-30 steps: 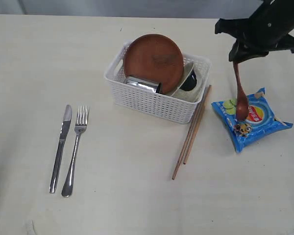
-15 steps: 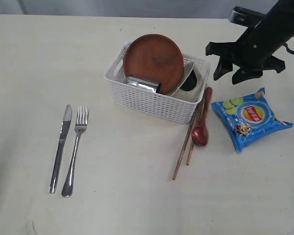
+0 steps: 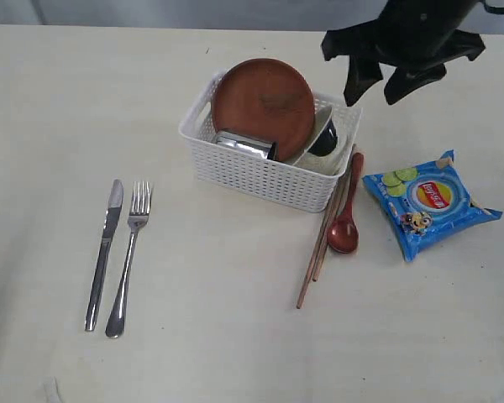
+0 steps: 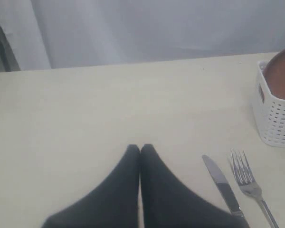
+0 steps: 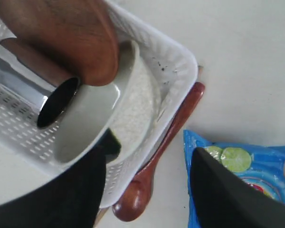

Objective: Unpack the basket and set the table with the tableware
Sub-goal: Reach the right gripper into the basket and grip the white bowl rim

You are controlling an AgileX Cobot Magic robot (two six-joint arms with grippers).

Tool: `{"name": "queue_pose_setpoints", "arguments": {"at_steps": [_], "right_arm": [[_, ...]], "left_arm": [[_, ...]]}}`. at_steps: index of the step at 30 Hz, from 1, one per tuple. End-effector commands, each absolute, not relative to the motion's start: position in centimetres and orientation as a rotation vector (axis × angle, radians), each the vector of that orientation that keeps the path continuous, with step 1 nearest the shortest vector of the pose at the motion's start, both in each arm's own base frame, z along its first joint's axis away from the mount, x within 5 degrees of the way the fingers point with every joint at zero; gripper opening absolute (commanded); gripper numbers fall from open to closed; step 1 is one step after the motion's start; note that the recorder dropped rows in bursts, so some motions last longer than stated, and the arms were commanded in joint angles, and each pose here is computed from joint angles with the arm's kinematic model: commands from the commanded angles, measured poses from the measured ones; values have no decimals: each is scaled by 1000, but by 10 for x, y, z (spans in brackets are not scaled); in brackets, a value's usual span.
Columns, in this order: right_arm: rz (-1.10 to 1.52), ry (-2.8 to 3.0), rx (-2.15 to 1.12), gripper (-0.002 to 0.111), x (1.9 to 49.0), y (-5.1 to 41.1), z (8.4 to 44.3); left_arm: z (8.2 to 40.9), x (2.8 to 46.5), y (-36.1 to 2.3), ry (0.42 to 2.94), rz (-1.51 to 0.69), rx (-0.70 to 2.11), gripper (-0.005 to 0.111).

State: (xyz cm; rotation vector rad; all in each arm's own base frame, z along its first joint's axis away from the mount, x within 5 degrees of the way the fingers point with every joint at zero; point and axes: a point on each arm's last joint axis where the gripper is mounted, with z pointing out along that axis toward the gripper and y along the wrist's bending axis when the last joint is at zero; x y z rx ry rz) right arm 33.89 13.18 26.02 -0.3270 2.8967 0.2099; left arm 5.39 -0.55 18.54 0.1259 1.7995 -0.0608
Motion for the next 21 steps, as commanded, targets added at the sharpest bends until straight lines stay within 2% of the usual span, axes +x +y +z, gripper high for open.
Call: {"name": "queue_pose_setpoints", "arguments": {"at_steps": [1, 16, 18, 21], "right_arm": [[179, 2869, -303, 52, 332, 154, 265], [80, 3022, -147, 52, 336, 175, 217], [58, 3022, -138, 47, 338, 175, 214], [33, 3044, -142, 31, 342, 176, 212]], "left_arm": [[184, 54, -5, 1799, -61, 124, 0], [184, 54, -5, 1799, -63, 122, 0], [184, 54, -5, 1799, -63, 122, 0], [184, 54, -5, 1799, -63, 122, 0]]}}
